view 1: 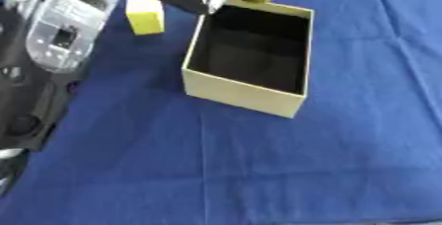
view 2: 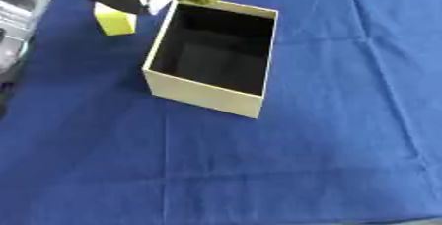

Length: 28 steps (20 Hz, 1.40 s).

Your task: Pick up objects on the table and place them in the box.

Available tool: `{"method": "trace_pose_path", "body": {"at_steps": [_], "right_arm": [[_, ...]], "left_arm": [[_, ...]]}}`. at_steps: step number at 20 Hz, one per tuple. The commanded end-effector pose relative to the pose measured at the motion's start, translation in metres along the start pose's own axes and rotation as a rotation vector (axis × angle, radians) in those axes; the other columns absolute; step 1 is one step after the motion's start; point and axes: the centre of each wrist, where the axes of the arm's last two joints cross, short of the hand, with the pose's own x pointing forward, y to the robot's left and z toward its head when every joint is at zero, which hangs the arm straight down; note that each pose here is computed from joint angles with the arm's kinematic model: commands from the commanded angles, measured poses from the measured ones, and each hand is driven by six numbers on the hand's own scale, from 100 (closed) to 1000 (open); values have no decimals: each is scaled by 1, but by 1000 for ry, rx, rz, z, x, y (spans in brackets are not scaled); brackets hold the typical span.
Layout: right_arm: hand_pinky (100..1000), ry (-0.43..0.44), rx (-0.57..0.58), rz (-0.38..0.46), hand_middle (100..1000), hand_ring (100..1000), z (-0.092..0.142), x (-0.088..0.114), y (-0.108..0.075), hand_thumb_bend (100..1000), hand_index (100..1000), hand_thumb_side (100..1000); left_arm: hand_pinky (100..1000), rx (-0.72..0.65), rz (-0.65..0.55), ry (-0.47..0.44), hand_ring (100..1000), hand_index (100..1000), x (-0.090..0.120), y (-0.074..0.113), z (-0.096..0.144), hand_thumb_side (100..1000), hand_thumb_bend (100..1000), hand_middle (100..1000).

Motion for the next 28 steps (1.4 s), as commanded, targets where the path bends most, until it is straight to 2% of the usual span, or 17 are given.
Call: {"method": "trace_pose_path", "body": {"at_steps": [1, 5, 12, 16, 19, 21, 23, 25, 28], "right_arm": [[838, -23, -22, 9, 762, 775, -8, 2, -7, 173, 803, 623], [838, -18, -20, 4, 761, 774, -8, 3, -6, 172, 803, 625], [838, -18, -15, -4, 760, 773, -6, 3, -5, 174, 801, 624], [838, -15, -18, -4, 759, 773, -4, 2, -5, 173, 801, 624], [838, -13, -15, -3, 759, 772, -4, 2, -5, 173, 800, 624], [838, -10, -15, -2, 759, 772, -3, 2, -5, 172, 800, 625], [838, -7, -13, -1, 758, 772, -3, 2, -5, 172, 800, 625], [839, -6, -11, 0, 758, 772, -2, 1, -5, 171, 800, 625], [839, -2, -9, 0, 758, 772, -1, 1, -5, 170, 799, 625]], "left_arm": [[595, 1, -8, 0, 578, 731, 10, -14, -14, 206, 100, 544], [592, -51, 30, 2, 577, 730, 11, -42, -26, 215, 100, 545], [596, -122, 52, 54, 581, 735, 3, -76, -37, 200, 100, 550], [657, -195, 46, 32, 629, 784, 4, -92, -39, 247, 100, 600], [808, -252, 34, 17, 805, 914, 2, -99, -39, 339, 275, 783], [855, -265, 31, 8, 850, 953, 0, -99, -38, 457, 418, 829], [870, -262, 27, 3, 862, 962, -2, -95, -36, 552, 514, 840], [870, -241, 26, 12, 865, 969, -5, -91, -33, 584, 556, 844], [866, -199, 30, 29, 865, 965, -11, -83, -29, 586, 564, 842]]}}
